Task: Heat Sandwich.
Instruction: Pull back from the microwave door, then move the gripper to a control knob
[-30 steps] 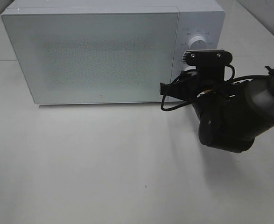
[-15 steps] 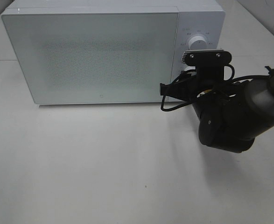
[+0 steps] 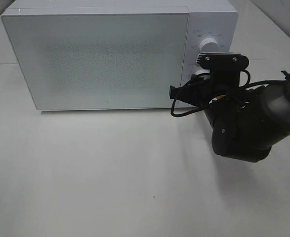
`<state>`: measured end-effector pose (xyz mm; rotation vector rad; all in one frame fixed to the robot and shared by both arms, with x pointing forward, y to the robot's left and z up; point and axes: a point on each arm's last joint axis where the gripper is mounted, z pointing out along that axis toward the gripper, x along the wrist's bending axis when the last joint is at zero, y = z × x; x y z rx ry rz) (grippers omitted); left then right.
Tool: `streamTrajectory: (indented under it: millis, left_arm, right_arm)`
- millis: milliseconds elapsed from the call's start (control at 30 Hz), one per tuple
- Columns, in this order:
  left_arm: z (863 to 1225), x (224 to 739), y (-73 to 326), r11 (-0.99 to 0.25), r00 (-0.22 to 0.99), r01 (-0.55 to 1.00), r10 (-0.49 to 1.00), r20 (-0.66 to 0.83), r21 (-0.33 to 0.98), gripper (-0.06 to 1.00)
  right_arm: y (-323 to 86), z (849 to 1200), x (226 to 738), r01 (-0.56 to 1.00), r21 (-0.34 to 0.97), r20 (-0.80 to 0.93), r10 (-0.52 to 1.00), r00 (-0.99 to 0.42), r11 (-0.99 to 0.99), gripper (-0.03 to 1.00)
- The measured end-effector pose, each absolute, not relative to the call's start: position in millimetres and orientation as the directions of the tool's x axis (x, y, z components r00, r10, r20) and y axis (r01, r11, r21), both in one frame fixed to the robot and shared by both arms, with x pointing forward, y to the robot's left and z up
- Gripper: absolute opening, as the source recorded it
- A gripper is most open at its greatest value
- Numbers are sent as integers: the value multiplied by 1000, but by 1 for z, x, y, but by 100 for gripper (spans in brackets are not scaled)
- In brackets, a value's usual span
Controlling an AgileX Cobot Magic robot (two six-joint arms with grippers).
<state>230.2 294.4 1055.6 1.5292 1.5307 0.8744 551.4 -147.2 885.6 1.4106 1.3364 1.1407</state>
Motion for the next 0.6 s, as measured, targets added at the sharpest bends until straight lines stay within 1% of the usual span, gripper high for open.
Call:
streamTrajectory:
  millis: [100, 133, 167, 233, 267, 300, 400, 433, 467, 567, 600]
  left_arm:
    - [1056, 230, 294, 37, 35, 456, 998, -59, 889, 97]
    - [1056, 230, 294, 37, 35, 456, 998, -59, 889, 97]
    - [1056, 230, 294, 37, 35, 456, 998, -59, 889, 97]
    - [1056, 230, 294, 37, 35, 456, 998, -59, 889, 97]
    - [1056, 230, 294, 37, 35, 456, 998, -59, 889, 97]
    - [1056, 230, 294, 37, 35, 456, 998, -59, 889, 97]
    - [1056, 230, 294, 37, 35, 456, 998, -59, 889, 97]
    - [1056, 230, 294, 37, 35, 456, 998, -59, 889, 97]
    - [1056, 230, 294, 37, 35, 456, 998, -59, 889, 97]
    - [1056, 230, 294, 37, 35, 456, 998, -59, 889, 97]
    - [1056, 230, 294, 37, 35, 456, 998, -59, 889, 97]
  right_arm:
    - [-148, 885, 552, 211, 965, 153, 988, 19, -154, 43]
    - [-148, 885, 552, 211, 965, 153, 988, 19, -154, 43]
    - [-148, 885, 552, 209, 953, 218, 976, 27, -219, 43]
    - [-148, 885, 552, 207, 935, 287, 957, 41, -289, 43]
    - [-148, 886, 552, 201, 907, 366, 929, 57, -370, 43]
    - [-148, 886, 552, 201, 907, 366, 929, 57, -370, 43]
    - [-148, 886, 552, 190, 853, 480, 873, 82, -487, 43]
    - [-148, 886, 552, 190, 853, 480, 873, 82, -487, 43]
    - [-149, 885, 552, 182, 800, 564, 820, 100, -572, 43]
    - [-149, 886, 552, 166, 716, 667, 735, 122, -678, 43]
    - [-149, 886, 552, 153, 642, 738, 660, 139, -751, 43]
